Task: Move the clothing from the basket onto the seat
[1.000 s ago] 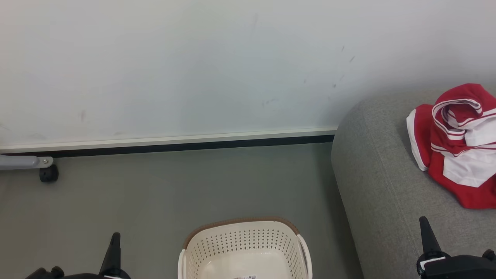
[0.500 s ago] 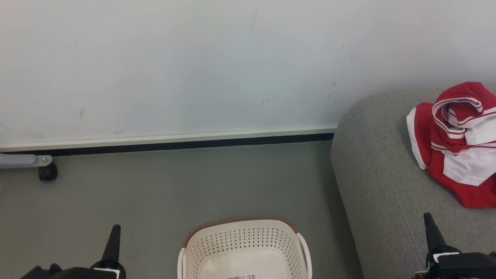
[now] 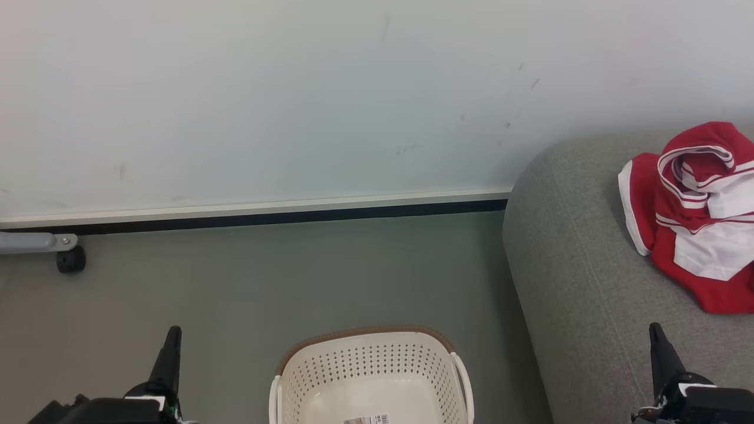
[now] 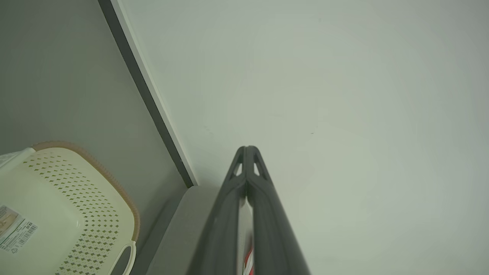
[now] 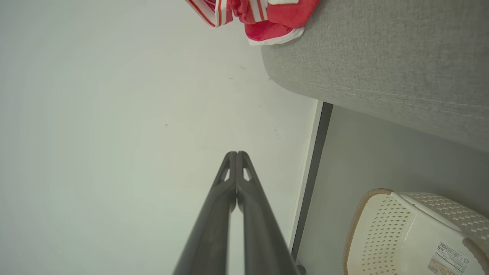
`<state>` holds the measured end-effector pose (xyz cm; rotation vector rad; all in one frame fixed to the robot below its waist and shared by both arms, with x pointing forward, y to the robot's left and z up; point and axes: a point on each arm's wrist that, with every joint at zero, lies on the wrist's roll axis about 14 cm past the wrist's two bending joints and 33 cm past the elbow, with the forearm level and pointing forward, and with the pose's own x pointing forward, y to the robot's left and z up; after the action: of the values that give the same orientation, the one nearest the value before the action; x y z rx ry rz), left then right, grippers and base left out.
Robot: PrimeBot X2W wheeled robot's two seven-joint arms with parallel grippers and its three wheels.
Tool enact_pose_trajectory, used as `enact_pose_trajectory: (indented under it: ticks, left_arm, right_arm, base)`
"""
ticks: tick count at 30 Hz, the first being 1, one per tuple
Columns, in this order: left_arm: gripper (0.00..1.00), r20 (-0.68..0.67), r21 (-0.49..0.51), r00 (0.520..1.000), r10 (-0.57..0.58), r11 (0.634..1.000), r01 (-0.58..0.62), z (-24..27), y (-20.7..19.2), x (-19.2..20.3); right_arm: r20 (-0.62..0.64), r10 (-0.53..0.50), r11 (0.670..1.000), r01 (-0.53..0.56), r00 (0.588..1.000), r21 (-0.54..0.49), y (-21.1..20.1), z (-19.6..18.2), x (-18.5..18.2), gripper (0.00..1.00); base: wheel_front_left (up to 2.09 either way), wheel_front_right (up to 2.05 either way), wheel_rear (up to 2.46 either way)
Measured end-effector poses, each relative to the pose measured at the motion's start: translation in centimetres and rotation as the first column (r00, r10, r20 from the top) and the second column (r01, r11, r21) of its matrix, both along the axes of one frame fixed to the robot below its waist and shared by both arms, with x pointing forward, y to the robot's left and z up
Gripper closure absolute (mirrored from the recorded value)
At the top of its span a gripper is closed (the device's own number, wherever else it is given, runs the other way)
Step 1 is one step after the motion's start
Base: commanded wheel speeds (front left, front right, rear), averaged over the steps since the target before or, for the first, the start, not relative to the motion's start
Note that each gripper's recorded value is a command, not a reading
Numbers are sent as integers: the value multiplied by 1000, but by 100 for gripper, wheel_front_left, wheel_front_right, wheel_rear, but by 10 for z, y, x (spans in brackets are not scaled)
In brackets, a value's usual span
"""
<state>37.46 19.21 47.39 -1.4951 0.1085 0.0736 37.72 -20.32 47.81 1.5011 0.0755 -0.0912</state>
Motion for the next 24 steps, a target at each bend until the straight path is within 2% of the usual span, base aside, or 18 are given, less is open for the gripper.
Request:
enact_pose_trajectory:
  ticks: [4,7,24]
  left_arm:
    - [100,14,-56,1000,4,998,-3,3,-1,3]
    - [100,27,-75,1000,6,997,-4,5,-1,4]
    - [100,25,-76,1000,7,997,-5,5,-1,4]
  right_arm:
    - [11,-13,998,13,1000,61,-2,1,1,100]
    - [23,-14,998,12,1000,69,-2,4,3,100]
    - [24,-14,997,12,1000,70,-2,4,4,100]
  base:
    - [0,0,0]
    - [0,0,0]
    - [0,0,0]
